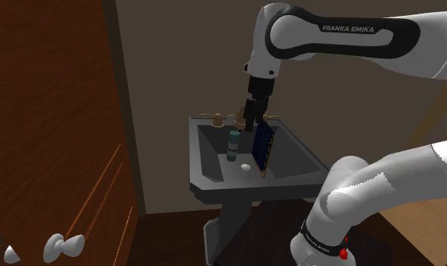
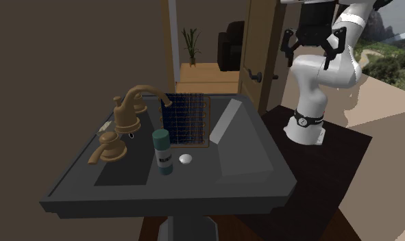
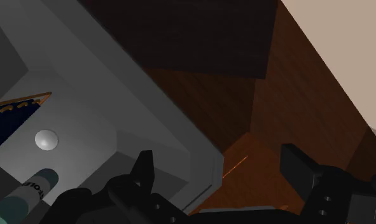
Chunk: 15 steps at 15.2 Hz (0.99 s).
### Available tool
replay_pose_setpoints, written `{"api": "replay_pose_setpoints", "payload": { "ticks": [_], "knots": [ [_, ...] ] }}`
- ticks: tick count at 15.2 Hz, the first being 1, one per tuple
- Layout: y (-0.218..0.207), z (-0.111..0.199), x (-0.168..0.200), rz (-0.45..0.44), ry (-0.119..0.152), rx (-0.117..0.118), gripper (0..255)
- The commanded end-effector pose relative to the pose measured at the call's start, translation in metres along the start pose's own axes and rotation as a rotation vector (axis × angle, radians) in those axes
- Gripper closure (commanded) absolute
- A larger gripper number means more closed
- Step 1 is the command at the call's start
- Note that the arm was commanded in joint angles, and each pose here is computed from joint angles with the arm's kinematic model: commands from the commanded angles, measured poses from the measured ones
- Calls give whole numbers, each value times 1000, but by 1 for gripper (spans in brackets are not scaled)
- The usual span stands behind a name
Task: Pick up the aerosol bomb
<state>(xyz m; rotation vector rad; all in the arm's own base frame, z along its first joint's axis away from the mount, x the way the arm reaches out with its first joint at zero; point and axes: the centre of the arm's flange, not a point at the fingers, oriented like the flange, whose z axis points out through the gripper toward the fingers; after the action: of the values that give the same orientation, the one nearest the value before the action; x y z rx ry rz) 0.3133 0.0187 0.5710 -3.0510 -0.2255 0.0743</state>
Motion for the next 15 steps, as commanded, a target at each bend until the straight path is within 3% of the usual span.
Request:
{"api": "replay_pose_setpoints", "payload": {
  "ticks": [1, 15],
  "knots": [
    [0, 0, 0, 0, 0, 0, 0],
    [145, 81, 71, -56, 9, -30, 0]
  ]
}}
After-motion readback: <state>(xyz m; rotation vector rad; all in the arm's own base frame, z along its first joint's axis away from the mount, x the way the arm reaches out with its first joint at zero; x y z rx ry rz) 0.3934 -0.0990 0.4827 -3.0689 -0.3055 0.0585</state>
